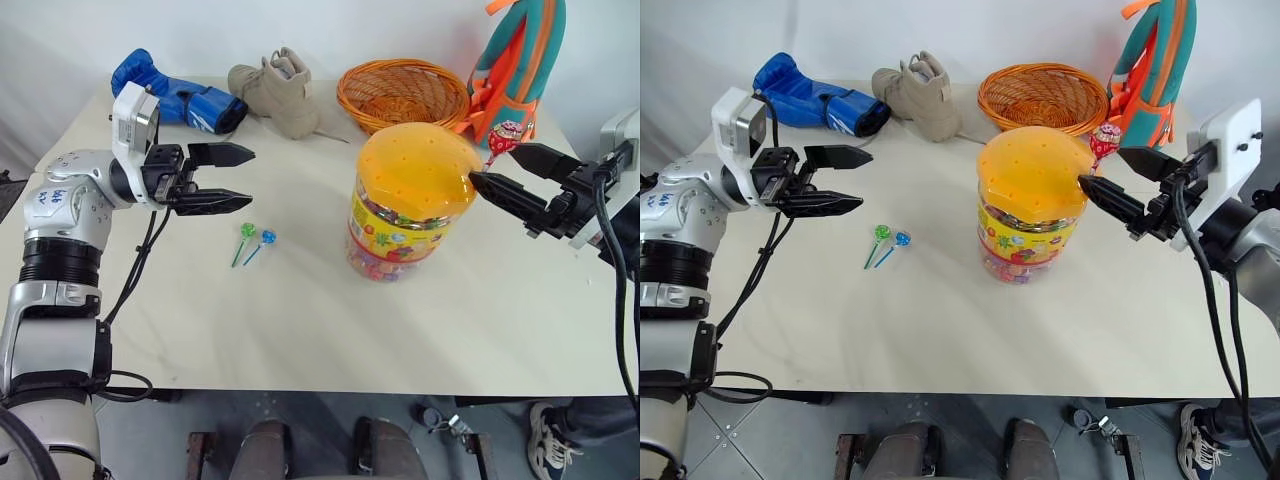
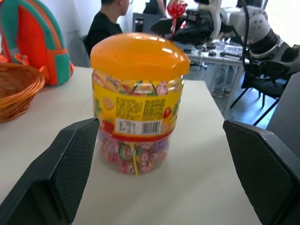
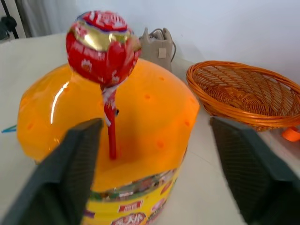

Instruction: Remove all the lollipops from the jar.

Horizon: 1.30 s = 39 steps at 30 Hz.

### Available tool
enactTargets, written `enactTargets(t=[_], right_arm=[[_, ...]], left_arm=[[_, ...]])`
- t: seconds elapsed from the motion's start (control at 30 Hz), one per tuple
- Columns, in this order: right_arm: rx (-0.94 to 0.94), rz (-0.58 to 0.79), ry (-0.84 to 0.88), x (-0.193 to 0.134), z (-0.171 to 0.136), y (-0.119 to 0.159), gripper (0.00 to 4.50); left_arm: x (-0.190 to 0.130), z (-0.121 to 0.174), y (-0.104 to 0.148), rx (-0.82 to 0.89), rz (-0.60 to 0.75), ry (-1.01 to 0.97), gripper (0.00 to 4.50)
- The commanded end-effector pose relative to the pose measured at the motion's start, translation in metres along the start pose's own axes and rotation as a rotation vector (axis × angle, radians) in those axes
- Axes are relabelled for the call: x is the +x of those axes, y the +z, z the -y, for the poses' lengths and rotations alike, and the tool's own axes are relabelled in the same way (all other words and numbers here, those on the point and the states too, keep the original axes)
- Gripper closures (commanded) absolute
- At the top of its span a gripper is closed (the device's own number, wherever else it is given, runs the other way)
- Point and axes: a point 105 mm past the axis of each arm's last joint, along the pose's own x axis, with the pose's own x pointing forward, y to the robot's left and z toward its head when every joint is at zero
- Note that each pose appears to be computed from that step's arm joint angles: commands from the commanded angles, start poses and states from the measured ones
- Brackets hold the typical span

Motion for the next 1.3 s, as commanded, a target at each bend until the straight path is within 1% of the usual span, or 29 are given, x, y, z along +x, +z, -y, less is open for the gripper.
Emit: enactTargets(t=[0.03, 0.23, 0.27, 0.37, 0.47, 0.57, 0.63, 0.73, 0.87, 0.97, 1.1, 1.2, 1.3], right_arm=[[-0.039, 0.054, 0.0, 0.0, 0.001, 0.017, 2.25], [-0.054, 0.115, 0.009, 0.002, 0.0, 0.036, 4.26], [-0.061, 0.121, 0.008, 0.003, 0.0, 0.04, 4.47], [-0.09, 0.167, 0.014, 0.0, -0.003, 0.058, 4.47], [-0.107, 0.175, -0.007, -0.006, -0.001, 0.068, 4.47], [-0.12, 0.155, -0.055, -0.02, 0.004, 0.071, 4.47], [-0.123, 0.105, -0.099, -0.035, 0.011, 0.065, 4.47], [-0.119, -0.002, -0.145, -0.057, 0.018, 0.046, 4.47], [-0.07, -0.179, -0.208, -0.089, 0.024, 0.002, 4.47], [-0.041, -0.275, -0.231, -0.102, 0.026, -0.026, 4.47], [-0.018, -0.354, -0.243, -0.101, 0.027, -0.061, 4.47], [0.008, -0.356, -0.227, -0.09, 0.025, -0.074, 4.47], [0.042, -0.397, -0.186, -0.084, 0.019, -0.092, 4.47]], left_arm=[[-0.002, 0.014, 0.006, 0.045, -0.009, -0.118, 0.0], [0.001, 0.015, 0.004, 0.047, -0.007, -0.127, 0.0], [0.002, 0.015, 0.004, 0.051, -0.005, -0.131, 0.0], [0.008, 0.016, 0.009, 0.069, 0.033, -0.154, 0.0], [0.01, 0.017, 0.009, 0.071, 0.039, -0.164, 0.0], [0.012, 0.019, 0.009, 0.075, 0.043, -0.177, 0.0], [0.013, 0.02, 0.01, 0.079, 0.043, -0.188, 0.0], [0.015, 0.023, 0.013, 0.096, 0.051, -0.206, 0.0], [0.019, 0.026, 0.013, 0.117, 0.038, -0.237, 0.0], [0.024, 0.028, 0.01, 0.14, 0.021, -0.261, 0.0], [0.041, 0.037, 0.009, 0.175, -0.008, -0.345, 0.0], [0.054, 0.043, 0.015, 0.205, -0.003, -0.398, 0.0], [0.064, 0.051, 0.025, 0.233, 0.028, -0.449, 0.0]])
